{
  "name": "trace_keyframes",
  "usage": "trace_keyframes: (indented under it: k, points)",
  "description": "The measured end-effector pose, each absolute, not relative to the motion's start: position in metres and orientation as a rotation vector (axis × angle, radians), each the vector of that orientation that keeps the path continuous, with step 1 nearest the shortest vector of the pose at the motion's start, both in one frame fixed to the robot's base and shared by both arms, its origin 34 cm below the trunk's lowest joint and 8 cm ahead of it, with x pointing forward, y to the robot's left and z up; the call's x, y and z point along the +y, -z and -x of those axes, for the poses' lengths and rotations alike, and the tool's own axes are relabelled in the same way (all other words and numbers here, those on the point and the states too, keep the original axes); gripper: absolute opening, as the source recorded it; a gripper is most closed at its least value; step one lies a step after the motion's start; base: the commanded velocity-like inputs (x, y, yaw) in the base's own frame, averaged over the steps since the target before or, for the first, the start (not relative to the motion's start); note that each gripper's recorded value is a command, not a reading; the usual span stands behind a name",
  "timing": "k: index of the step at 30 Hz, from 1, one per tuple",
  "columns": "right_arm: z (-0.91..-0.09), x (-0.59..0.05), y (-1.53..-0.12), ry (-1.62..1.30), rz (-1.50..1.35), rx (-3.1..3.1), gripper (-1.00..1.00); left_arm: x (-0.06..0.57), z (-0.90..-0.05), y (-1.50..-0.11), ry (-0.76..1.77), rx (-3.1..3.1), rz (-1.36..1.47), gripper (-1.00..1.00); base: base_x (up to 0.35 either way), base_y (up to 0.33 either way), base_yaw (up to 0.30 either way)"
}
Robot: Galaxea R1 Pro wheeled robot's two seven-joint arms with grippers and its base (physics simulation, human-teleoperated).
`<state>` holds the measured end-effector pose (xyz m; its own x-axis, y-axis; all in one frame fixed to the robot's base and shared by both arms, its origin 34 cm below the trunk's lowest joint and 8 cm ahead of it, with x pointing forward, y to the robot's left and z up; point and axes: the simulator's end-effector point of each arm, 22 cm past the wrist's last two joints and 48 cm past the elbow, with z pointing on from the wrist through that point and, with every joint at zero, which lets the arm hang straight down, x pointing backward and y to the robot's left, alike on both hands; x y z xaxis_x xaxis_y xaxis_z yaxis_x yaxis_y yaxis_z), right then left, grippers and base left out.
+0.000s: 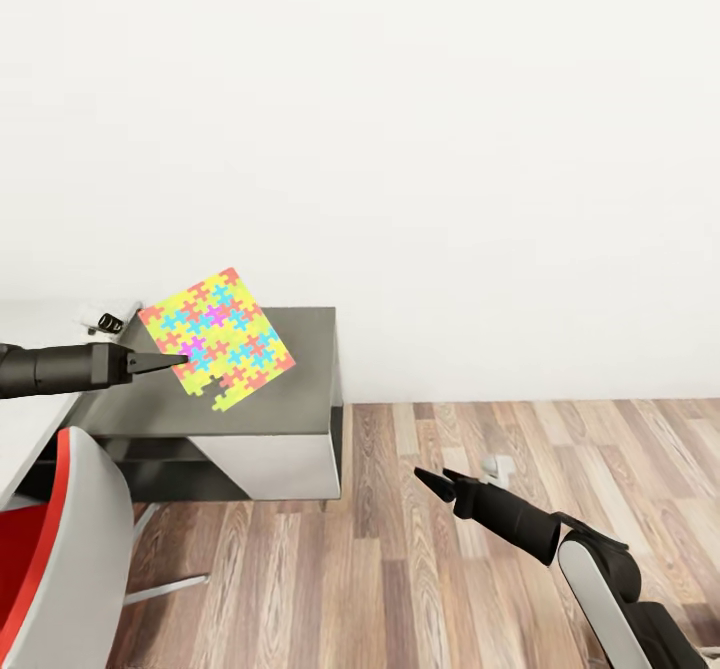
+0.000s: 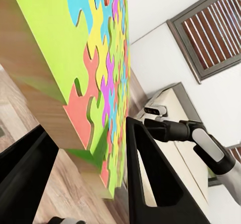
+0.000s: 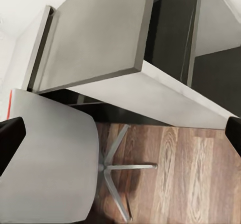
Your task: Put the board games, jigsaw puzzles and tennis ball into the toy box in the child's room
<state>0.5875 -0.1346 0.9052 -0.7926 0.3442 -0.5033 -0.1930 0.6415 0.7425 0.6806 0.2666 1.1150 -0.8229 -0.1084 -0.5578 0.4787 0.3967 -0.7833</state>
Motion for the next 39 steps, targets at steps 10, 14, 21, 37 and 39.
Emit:
trace_keyframes:
  k: [10, 14, 21, 37, 39]
  points:
    - [-0.589, -0.135, -0.912, -1.105, -0.109, 2.218, 1.0, 0.267, -0.679, -1.123, 1.437, 2.112, -0.324, -1.0, 0.005, -0.035, 0.186]
    - [-0.589, -0.135, -0.914, -1.104, -0.106, 2.212, 1.0, 0.267, -0.678, -1.126, 1.435, 2.107, -0.329, -1.0, 0.0, -0.002, 0.186]
    - [-0.59, -0.135, -0.919, -1.102, -0.101, 2.204, 1.0, 0.267, -0.677, -1.132, 1.428, 2.1, -0.334, -1.0, 0.0, 0.0, 0.186]
    - [-0.592, -0.136, -0.93, -1.096, -0.088, 2.184, 1.0, 0.268, -0.675, -1.147, 1.416, 2.077, -0.35, -1.0, 0.0, 0.0, 0.186]
    - [-0.592, -0.136, -0.931, -1.096, -0.086, 2.182, 1.0, 0.268, -0.674, -1.148, 1.415, 2.074, -0.353, -1.0, 0.0, 0.0, 0.186]
